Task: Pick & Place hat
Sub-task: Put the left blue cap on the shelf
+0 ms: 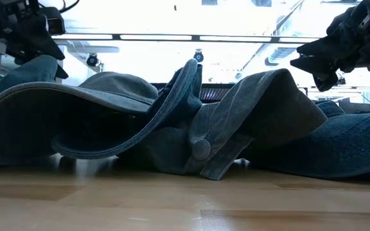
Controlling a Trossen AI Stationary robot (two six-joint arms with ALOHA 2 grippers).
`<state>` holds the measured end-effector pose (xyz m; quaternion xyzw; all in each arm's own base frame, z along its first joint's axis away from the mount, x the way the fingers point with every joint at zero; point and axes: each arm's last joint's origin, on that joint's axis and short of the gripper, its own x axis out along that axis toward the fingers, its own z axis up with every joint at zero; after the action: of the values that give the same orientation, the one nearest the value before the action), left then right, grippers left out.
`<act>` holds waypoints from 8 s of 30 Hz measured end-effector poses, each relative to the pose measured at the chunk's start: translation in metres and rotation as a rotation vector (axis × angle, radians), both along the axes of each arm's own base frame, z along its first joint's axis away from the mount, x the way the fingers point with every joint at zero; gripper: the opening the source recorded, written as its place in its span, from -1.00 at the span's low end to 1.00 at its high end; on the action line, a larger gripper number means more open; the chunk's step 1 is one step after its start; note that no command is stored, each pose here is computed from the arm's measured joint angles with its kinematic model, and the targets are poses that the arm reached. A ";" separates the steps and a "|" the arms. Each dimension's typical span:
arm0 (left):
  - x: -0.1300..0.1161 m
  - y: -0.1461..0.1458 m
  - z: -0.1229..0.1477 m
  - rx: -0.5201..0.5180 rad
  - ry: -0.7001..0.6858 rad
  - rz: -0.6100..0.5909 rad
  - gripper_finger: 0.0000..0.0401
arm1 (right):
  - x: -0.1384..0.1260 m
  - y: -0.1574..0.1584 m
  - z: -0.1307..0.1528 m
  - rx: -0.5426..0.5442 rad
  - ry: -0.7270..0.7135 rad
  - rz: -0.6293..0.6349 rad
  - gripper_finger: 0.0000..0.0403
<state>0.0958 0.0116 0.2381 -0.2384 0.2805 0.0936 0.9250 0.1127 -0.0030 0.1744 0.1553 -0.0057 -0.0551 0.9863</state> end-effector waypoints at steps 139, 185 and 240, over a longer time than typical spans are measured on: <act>0.078 -0.012 0.181 -0.340 -0.146 0.217 -0.97 | 0.000 -0.002 0.003 0.410 -0.093 -0.053 -0.17; 0.227 -0.008 0.188 0.628 -0.725 0.121 -0.97 | 0.027 -0.017 0.067 0.706 -0.557 -0.106 0.21; 0.213 -0.009 0.192 0.512 -0.702 0.067 -0.23 | 0.045 -0.046 0.150 0.409 -0.541 0.083 -0.98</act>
<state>0.3092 0.0024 0.4299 -0.0277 -0.0910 0.1036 0.9901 0.1577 -0.0492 0.3240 0.3592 -0.2498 0.0282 0.8988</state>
